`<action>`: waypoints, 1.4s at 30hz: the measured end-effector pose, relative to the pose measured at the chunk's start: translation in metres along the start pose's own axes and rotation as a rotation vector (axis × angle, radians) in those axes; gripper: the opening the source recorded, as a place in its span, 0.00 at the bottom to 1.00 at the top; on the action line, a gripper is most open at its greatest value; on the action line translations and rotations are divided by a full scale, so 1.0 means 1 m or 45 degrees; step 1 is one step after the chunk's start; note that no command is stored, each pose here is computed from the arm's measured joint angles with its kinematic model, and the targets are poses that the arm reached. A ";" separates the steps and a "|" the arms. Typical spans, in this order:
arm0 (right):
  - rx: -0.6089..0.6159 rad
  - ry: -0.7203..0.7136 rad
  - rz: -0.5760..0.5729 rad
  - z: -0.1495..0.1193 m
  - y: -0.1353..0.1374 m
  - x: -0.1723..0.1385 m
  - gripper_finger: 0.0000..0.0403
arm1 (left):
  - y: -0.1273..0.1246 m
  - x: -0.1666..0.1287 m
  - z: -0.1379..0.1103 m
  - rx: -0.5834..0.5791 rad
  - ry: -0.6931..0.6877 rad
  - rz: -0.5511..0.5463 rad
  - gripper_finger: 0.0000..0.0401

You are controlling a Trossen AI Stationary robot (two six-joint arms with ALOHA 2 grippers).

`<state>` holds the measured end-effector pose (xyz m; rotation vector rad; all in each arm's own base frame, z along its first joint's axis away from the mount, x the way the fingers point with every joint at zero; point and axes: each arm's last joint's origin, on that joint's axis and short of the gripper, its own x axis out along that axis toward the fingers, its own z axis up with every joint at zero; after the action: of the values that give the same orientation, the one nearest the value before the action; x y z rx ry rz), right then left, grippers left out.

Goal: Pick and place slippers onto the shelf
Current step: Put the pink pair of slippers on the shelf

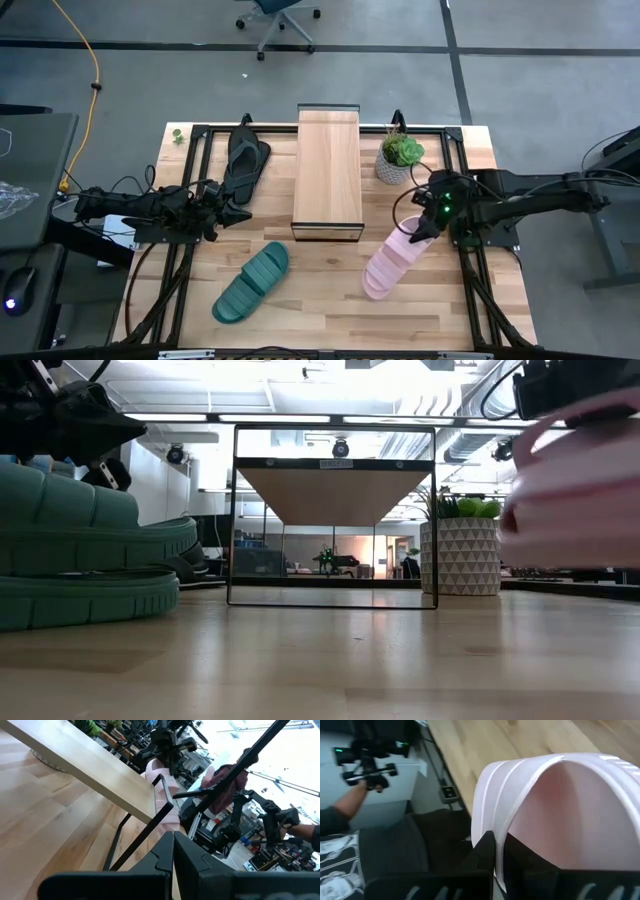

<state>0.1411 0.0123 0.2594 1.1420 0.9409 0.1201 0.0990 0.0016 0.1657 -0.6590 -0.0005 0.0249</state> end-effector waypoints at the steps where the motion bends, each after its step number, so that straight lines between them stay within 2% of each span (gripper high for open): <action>1: -0.005 -0.010 0.018 0.000 0.001 -0.001 0.00 | 0.000 0.000 0.000 0.000 0.000 0.000 0.00; 10: 0.003 -0.122 0.124 -0.002 0.009 -0.012 0.00 | 0.000 0.000 0.000 0.000 0.000 0.000 0.00; 25: -0.091 -0.246 0.129 -0.005 0.043 -0.049 0.00 | 0.000 0.000 0.000 0.010 0.000 0.000 0.00; 42: -0.232 -0.498 0.160 -0.004 0.069 -0.076 0.00 | 0.000 0.000 0.000 0.010 0.000 0.000 0.00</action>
<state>0.1160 0.0062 0.3589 1.0081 0.5006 0.0783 0.0990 0.0016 0.1658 -0.6510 -0.0003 0.0251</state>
